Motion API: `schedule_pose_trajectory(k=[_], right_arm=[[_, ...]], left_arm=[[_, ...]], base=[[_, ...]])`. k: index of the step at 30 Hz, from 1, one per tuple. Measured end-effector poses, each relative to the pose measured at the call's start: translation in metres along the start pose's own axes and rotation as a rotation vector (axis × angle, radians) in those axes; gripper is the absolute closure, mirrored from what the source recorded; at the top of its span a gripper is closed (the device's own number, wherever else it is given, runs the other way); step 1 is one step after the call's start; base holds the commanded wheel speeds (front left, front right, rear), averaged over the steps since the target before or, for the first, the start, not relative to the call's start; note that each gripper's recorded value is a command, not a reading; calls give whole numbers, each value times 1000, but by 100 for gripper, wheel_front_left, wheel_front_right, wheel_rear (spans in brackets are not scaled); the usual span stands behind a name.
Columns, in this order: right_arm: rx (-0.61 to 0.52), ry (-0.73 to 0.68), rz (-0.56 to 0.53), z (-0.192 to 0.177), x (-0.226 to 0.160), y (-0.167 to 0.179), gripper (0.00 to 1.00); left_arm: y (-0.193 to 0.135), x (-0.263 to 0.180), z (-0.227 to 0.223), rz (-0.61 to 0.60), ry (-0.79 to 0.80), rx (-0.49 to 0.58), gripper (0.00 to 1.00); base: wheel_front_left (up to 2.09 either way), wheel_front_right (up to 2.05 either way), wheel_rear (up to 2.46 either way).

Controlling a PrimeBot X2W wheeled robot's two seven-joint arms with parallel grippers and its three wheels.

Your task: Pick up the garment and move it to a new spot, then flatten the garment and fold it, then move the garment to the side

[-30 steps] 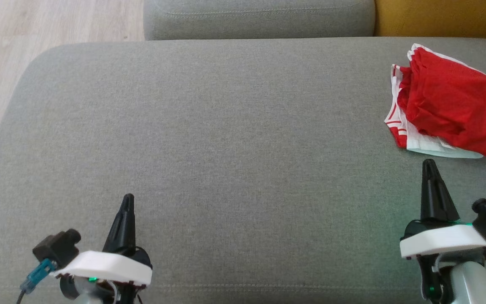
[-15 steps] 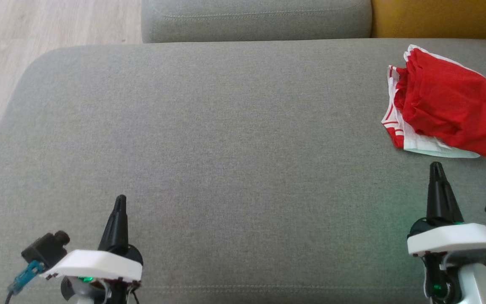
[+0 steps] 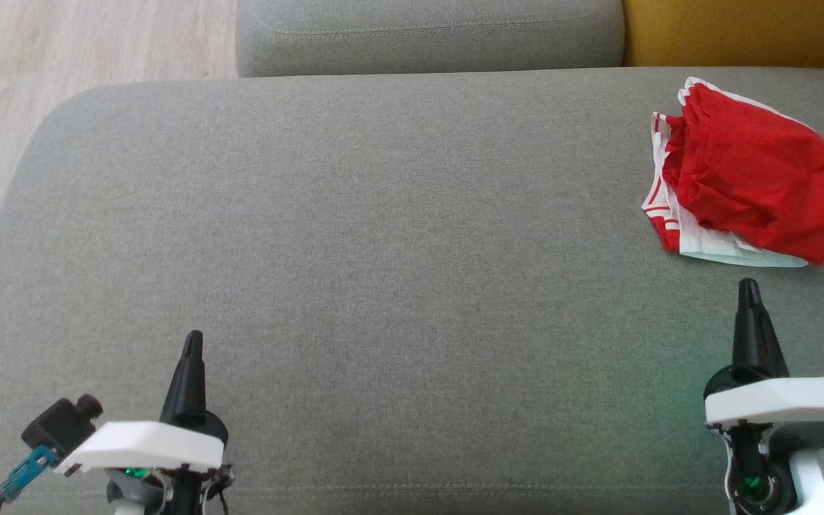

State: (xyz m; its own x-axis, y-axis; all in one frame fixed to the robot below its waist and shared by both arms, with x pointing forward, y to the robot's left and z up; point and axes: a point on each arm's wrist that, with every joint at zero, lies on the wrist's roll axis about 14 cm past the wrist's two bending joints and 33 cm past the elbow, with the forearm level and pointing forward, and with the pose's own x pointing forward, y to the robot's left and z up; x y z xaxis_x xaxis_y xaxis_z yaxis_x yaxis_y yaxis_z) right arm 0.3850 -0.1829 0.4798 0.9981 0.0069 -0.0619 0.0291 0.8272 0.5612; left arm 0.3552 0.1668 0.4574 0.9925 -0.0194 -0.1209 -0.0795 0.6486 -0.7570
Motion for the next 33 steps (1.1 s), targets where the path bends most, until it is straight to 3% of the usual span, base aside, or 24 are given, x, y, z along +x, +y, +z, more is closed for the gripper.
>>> schedule_pose_trajectory(k=[33], right_arm=[[424,5,-56,3,-5,-14,100]], left_arm=[[4,6,9,22,8,-308,100]], base=[[0,0,0]])
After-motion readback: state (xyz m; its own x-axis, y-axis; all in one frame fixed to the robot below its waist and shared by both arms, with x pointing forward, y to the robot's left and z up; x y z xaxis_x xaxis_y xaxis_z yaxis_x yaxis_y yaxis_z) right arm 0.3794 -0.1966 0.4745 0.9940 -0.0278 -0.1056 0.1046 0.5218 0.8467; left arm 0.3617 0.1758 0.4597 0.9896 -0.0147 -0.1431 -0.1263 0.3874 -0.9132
